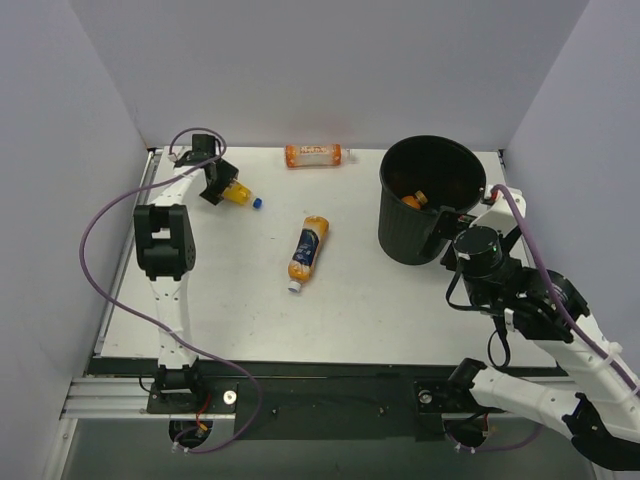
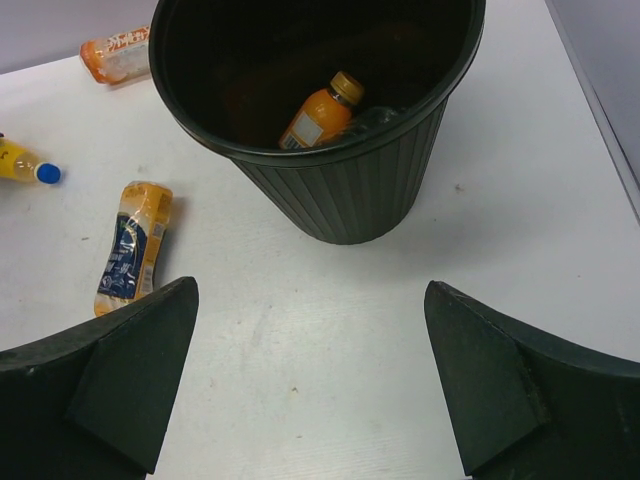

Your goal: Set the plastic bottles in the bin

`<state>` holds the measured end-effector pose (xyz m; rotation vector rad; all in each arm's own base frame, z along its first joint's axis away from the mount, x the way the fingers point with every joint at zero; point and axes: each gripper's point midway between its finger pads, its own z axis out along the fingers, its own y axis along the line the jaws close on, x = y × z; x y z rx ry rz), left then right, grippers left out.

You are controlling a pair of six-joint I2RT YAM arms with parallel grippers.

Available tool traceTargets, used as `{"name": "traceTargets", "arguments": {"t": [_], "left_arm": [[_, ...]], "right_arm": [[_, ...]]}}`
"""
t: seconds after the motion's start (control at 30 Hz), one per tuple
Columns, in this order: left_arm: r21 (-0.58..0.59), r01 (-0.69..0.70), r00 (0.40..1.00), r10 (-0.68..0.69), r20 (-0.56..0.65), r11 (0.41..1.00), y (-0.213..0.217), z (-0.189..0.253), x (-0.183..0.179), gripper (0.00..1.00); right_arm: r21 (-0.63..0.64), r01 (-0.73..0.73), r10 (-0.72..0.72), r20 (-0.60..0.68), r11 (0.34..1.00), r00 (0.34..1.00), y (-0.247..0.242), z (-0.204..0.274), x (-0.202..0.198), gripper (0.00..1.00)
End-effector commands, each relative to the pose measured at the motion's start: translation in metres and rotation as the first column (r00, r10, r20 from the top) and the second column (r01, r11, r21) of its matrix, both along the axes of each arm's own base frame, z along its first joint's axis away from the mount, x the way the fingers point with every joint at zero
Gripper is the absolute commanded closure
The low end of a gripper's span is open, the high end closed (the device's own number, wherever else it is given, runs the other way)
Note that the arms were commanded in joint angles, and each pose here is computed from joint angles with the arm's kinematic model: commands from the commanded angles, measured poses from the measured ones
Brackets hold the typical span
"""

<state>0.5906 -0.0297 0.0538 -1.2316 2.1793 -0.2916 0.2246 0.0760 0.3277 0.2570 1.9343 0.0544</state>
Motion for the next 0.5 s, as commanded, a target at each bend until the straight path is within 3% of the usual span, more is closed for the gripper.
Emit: {"name": "traceTargets", "arguments": {"t": [0.0, 0.07, 0.27, 0.4, 0.47], "left_arm": [[0.075, 0.057, 0.997, -0.061, 0.057, 0.996, -0.012, 0.028, -0.008, 0.30], [0.074, 0.069, 0.993, -0.075, 0.088, 0.995, -0.015, 0.033, -0.016, 0.43], [0.113, 0.169, 0.974, -0.184, 0.134, 0.979, -0.015, 0.075, -0.046, 0.50], [0.053, 0.356, 0.897, -0.357, 0.261, 0.933, -0.052, 0.132, -0.071, 0.52], [0.029, 0.491, 0.826, -0.477, 0.301, 0.870, -0.086, 0.153, -0.095, 0.55]], "right_arm": [[0.008, -0.010, 0.010, -0.006, 1.000, 1.000, 0.013, -0.005, 0.008, 0.10], [0.003, -0.029, 0.029, -0.013, 1.000, 0.999, 0.020, -0.004, 0.012, 0.10], [-0.006, -0.089, 0.089, -0.022, 0.996, 0.996, 0.041, 0.003, 0.023, 0.10], [0.001, -0.225, 0.225, -0.057, 0.974, 0.973, 0.077, 0.002, 0.030, 0.11], [0.000, -0.295, 0.294, -0.069, 0.955, 0.953, 0.099, 0.003, 0.033, 0.11]]}}
